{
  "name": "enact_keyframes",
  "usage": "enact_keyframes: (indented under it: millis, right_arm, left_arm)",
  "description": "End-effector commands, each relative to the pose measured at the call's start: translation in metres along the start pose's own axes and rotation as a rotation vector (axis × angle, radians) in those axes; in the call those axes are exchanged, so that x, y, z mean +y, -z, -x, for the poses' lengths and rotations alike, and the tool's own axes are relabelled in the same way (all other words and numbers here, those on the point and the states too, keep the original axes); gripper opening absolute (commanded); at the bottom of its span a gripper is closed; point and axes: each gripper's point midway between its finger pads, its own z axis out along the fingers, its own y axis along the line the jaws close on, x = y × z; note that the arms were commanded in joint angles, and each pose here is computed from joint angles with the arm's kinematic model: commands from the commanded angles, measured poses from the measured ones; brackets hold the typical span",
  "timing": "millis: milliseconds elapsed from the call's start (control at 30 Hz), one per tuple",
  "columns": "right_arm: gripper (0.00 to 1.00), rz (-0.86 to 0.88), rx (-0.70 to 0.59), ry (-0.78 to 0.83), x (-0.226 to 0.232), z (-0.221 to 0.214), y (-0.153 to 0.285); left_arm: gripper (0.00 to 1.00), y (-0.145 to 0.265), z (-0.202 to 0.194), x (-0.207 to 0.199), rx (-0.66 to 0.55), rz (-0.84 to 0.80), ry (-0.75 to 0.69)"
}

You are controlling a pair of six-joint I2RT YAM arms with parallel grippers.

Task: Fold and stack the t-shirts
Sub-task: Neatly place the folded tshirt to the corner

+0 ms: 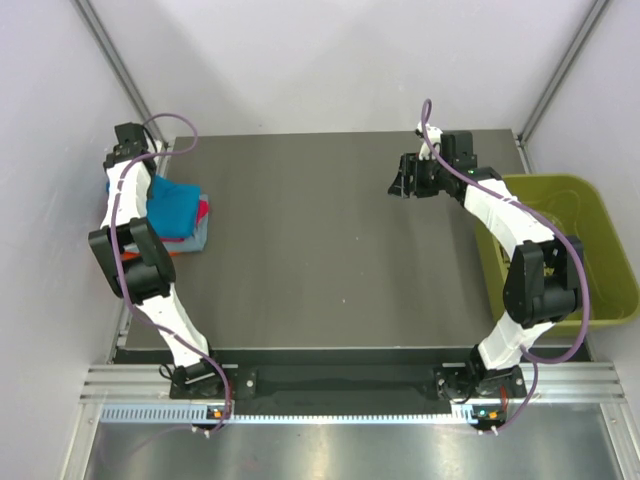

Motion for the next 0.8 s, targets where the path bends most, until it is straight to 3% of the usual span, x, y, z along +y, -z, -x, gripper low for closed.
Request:
enact_keyframes:
  millis: [0, 300, 467, 533, 600, 633, 700, 733, 767]
  right_arm:
    - [0.61, 0.014, -0.086, 0.069, 0.014, 0.025, 0.015]
    - [0.61, 0.016, -0.078, 0.062, 0.011, 0.022, 0.008]
    - [0.61, 0.029, -0.073, 0.07, 0.017, 0.024, 0.001]
    - [0.61, 0.035, -0.076, 0.081, 0.021, 0.027, -0.001]
    - [0.61, 0.039, -0.071, 0.082, 0.023, 0.026, -0.004]
    - [0.61, 0.044, -0.07, 0.089, 0.026, 0.027, -0.005]
    - [0.61, 0.044, -0.068, 0.095, 0.027, 0.027, -0.006]
    - [0.61, 0.045, -0.068, 0.099, 0.028, 0.027, -0.006]
    - [0.61, 0.042, -0.07, 0.104, 0.028, 0.027, -0.005]
  left_arm:
    - [0.0, 0.005, 0.032, 0.026, -0.106, 0.083, 0.064]
    - [0.01, 0.026, 0.067, 0.036, -0.248, 0.069, 0.113]
    - [0.06, 0.012, 0.057, 0.03, -0.207, 0.078, 0.07]
    - [0.12, 0.005, 0.05, 0.026, -0.176, 0.08, 0.063]
    - [0.23, 0.001, 0.045, 0.026, -0.151, 0.096, 0.08]
    - [0.45, 0.002, 0.042, 0.027, -0.134, 0.101, 0.091]
    - [0.7, 0.014, 0.044, 0.028, -0.153, 0.081, 0.142]
    - [0.74, 0.024, 0.048, 0.026, -0.179, 0.057, 0.161]
    - [0.85, 0.046, 0.058, 0.03, -0.242, 0.029, 0.224]
